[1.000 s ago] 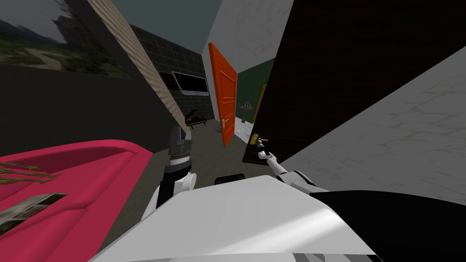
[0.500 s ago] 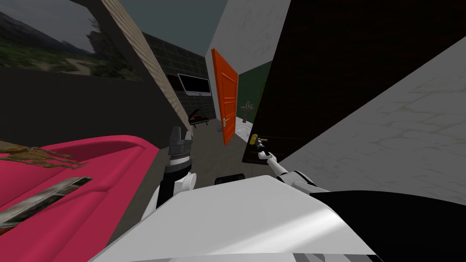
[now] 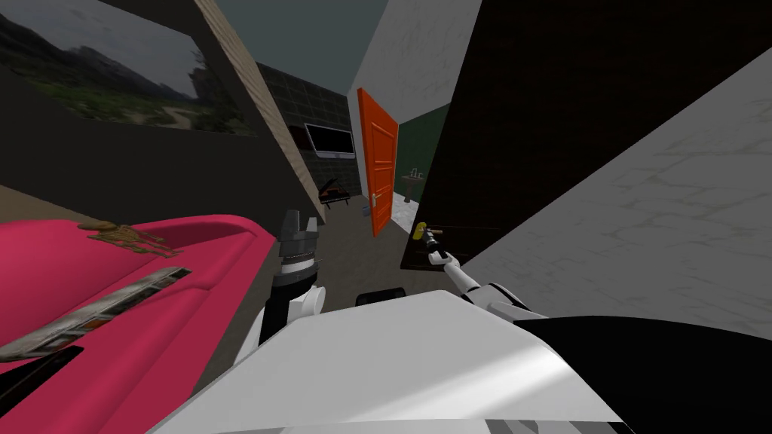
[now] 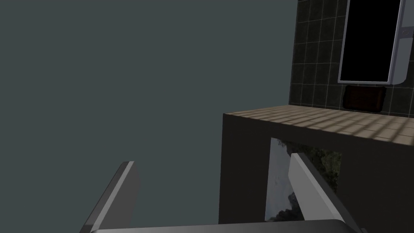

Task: Pull the door open

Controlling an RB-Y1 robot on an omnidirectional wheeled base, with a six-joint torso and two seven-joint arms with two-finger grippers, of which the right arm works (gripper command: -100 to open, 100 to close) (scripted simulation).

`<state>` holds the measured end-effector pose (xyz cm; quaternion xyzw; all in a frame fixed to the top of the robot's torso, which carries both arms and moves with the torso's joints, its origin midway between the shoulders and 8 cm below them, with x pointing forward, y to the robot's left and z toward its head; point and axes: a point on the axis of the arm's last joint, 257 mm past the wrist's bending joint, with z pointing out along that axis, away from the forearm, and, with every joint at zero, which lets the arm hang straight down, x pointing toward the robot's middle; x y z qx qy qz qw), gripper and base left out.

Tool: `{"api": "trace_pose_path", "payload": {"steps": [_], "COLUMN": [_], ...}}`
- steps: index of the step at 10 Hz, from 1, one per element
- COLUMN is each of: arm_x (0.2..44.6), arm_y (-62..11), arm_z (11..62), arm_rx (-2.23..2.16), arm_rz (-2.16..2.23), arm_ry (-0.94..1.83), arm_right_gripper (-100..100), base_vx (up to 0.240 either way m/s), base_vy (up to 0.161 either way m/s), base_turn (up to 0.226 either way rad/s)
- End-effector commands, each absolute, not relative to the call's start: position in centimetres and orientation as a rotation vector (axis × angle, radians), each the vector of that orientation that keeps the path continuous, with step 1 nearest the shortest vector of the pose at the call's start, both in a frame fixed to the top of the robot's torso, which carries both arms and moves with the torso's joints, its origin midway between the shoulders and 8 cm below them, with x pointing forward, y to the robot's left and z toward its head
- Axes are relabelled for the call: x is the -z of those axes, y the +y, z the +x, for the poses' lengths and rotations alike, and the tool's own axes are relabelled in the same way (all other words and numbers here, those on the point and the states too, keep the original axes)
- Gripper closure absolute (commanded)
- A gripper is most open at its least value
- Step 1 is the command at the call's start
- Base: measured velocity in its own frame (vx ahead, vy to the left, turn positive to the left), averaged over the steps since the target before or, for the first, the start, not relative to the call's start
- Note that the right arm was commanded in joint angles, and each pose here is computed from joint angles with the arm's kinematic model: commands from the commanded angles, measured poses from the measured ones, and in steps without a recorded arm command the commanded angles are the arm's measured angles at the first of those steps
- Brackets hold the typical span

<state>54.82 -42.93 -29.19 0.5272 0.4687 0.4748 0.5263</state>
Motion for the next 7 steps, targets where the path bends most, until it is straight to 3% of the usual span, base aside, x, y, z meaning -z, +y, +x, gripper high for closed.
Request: {"api": "trace_pose_path", "payload": {"steps": [1,5,7], "arm_x": [29.3,29.3,29.6], "arm_y": [-43.4,-43.2,-41.8], "arm_z": [54.3,53.8,53.8], "arm_rx": [-1.133,-1.151,-1.179], "arm_rz": [1.258,1.245,1.239], "arm_ry": [1.129,1.151,1.17], "arm_right_gripper": [100,100,100], "base_vx": [-0.186,-0.189,-0.103], "base_vy": [-0.071,-0.063,-0.03], "base_turn": [0.098,0.08,0.082]}}
